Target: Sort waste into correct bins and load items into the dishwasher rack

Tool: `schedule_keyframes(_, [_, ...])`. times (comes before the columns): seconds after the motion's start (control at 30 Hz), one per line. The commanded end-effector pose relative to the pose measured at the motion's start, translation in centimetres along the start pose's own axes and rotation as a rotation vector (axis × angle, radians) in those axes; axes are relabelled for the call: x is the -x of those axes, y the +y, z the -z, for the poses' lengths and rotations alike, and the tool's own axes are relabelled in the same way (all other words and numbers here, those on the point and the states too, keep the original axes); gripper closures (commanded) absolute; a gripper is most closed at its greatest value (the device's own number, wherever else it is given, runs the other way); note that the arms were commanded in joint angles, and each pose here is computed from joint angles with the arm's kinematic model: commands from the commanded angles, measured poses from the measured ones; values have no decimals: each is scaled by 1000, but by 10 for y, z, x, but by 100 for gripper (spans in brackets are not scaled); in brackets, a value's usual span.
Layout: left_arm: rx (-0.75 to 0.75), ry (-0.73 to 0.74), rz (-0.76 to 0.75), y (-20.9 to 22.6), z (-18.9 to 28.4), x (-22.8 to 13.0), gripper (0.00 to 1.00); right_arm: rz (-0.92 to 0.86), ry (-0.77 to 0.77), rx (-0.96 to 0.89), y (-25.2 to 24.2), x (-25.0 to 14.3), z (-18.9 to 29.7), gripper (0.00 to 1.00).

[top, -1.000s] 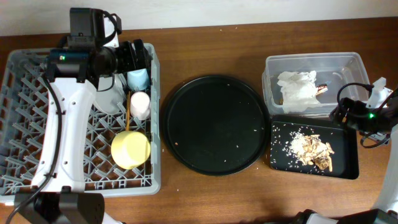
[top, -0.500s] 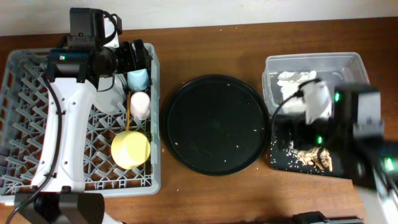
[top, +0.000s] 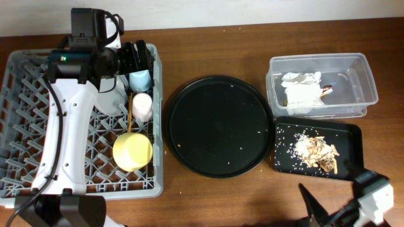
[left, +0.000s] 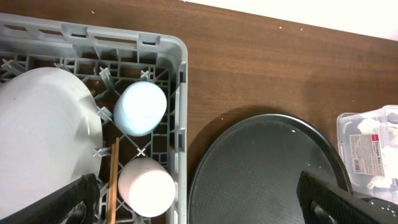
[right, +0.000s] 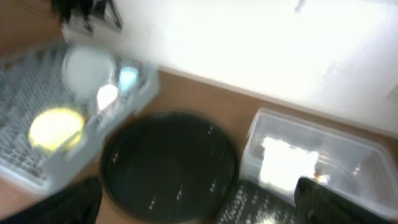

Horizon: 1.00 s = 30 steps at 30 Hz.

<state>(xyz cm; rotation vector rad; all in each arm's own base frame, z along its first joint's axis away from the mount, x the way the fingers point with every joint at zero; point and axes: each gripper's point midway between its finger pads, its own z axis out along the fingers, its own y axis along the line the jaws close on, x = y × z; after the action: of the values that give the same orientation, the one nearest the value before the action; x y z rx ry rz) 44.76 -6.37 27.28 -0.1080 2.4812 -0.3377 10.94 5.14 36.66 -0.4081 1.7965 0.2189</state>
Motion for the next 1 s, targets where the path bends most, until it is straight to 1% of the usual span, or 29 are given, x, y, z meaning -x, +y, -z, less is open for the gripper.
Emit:
schedule_keyframes(0.0, [-9, -3, -19, -1, 1, 1, 1, 29, -165, -105, -16, 1, -6, 1])
schedule_keyframes(0.1, [-9, -3, -19, -1, 1, 1, 1, 43, -370, -144, -24, 11, -33, 1])
schedule_keyframes(0.17, [-9, -3, -19, -1, 1, 1, 1, 24, -448, -154, -28, 11, -47, 1])
schedule_keyframes(0.2, [-9, -3, -19, -1, 1, 1, 1, -14, -527, -156, -32, 6, -63, 1])
schedule_keyframes(0.23, [-9, -3, -19, -1, 1, 1, 1, -48, -567, -156, -35, -3, -75, 2])
schedule_keyframes(0.33, [-9, -3, -19, -1, 1, 1, 1, -128, -603, -172, -43, -26, -94, 1])
schedule_keyframes(0.43, [-9, -3, -19, -1, 1, 1, 1, -213, -546, -199, -51, -63, -120, 1])
schedule_keyframes(0.63, [-9, -3, -19, -1, 1, 1, 1, -230, -389, -206, -51, -128, -156, 1])
schedule_keyframes(0.77, [-9, -3, -19, -1, 1, 1, 1, -246, -235, -215, -50, -166, -169, 1])
schedule_keyframes(0.83, [-9, -3, -19, -1, 1, 1, 0, -250, -195, -213, -49, -176, -171, 1])
schedule_keyframes(0.97, [-9, -3, -19, -1, 1, 1, 1, -250, -195, -211, -48, -176, -171, 1])
